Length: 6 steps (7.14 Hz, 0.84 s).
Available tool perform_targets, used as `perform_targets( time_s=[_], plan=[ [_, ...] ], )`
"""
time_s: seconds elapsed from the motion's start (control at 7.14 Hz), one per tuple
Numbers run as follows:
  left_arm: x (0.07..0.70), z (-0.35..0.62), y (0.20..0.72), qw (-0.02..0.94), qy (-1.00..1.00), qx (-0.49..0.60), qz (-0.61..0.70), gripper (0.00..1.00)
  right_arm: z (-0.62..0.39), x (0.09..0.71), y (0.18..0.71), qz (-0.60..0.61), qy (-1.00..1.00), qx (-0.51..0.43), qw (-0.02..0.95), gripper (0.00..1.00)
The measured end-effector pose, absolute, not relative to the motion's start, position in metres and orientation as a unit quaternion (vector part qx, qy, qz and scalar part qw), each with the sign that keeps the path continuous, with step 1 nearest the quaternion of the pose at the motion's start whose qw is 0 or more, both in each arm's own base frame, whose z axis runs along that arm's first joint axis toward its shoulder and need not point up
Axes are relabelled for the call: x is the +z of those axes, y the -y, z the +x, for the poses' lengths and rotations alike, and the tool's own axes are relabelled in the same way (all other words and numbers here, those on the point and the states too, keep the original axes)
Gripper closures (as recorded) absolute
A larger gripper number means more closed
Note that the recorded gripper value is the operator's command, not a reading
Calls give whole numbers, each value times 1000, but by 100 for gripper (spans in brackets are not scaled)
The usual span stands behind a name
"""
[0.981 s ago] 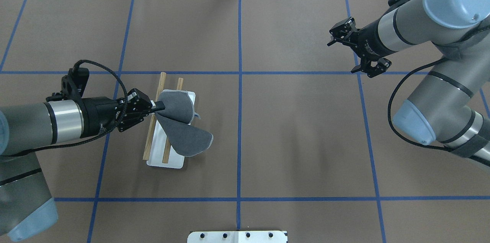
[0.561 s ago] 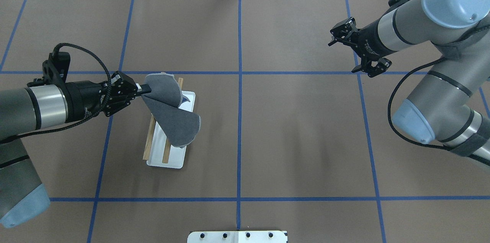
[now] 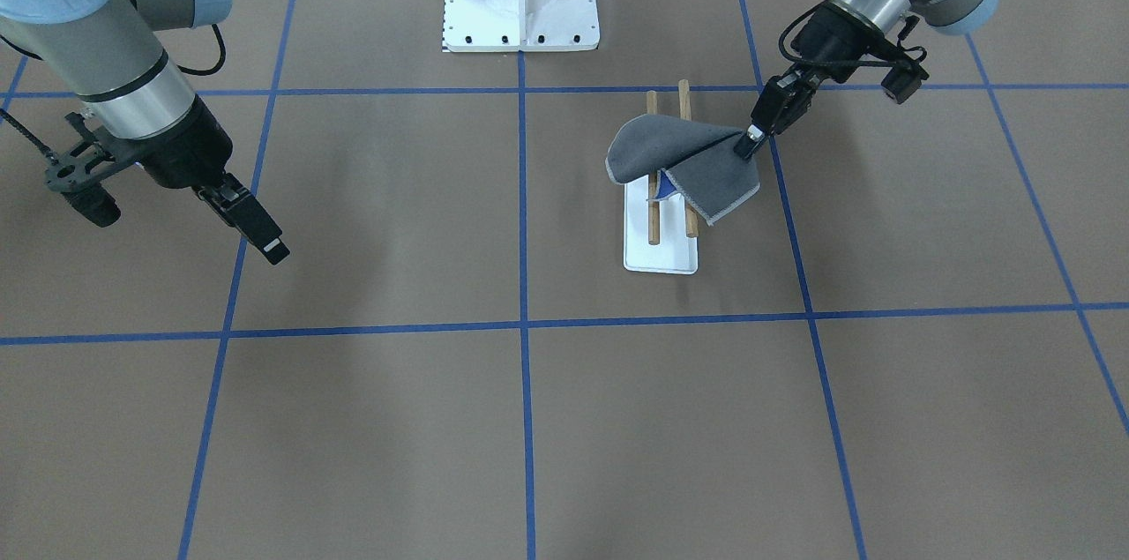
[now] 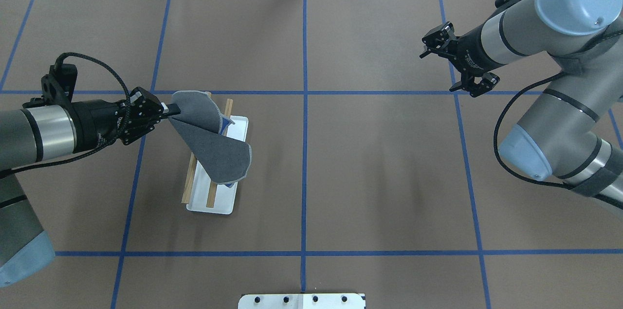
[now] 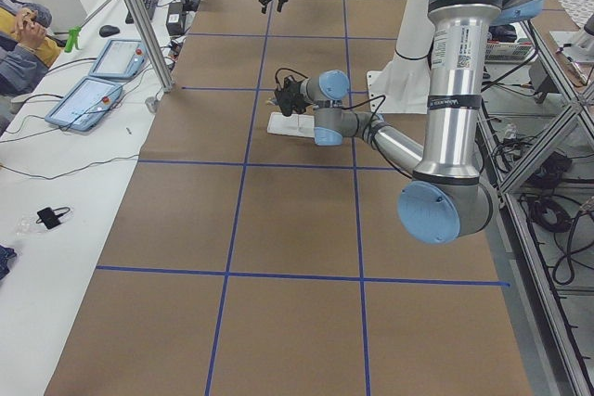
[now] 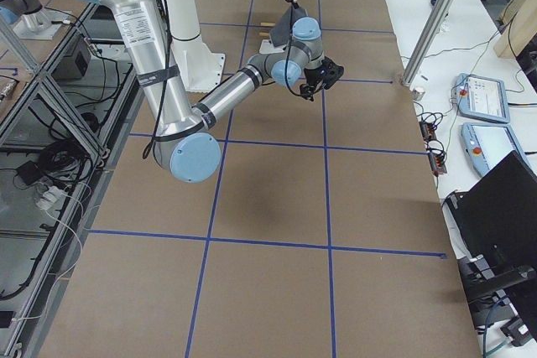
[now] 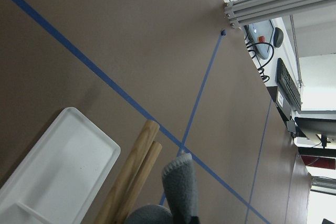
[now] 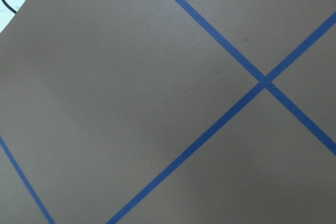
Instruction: Hang towel on rack
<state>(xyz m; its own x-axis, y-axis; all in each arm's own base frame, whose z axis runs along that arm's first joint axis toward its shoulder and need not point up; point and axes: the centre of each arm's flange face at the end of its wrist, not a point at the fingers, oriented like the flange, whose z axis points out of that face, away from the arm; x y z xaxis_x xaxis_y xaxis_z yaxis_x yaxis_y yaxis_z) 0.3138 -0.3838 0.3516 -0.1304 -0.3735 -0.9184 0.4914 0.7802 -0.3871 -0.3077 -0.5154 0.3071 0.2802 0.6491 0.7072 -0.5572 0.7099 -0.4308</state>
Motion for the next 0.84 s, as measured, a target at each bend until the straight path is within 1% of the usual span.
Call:
perform_targets(
  time_s=[0.14, 0.28, 0.42, 0.56, 0.7, 0.84],
  plan=[
    [357, 314, 385, 661, -672, -331, 44, 55, -307, 309, 517, -47, 465, 376, 800, 0],
    [363, 315, 386, 664, -668, -334, 43, 48, -306, 310, 518, -46, 464, 375, 801, 0],
    [370, 317, 388, 668, -663, -336, 42, 31, -305, 310, 519, -44, 464, 374, 802, 0],
    [378, 320, 390, 673, -656, -339, 41, 17, -303, 309, 521, -42, 465, 374, 802, 0],
    [388, 323, 392, 678, -649, -343, 40, 7, -302, 308, 522, -42, 465, 374, 801, 0],
    [400, 323, 393, 685, -639, -347, 40, 2, -301, 308, 522, -41, 465, 375, 801, 0]
  ],
)
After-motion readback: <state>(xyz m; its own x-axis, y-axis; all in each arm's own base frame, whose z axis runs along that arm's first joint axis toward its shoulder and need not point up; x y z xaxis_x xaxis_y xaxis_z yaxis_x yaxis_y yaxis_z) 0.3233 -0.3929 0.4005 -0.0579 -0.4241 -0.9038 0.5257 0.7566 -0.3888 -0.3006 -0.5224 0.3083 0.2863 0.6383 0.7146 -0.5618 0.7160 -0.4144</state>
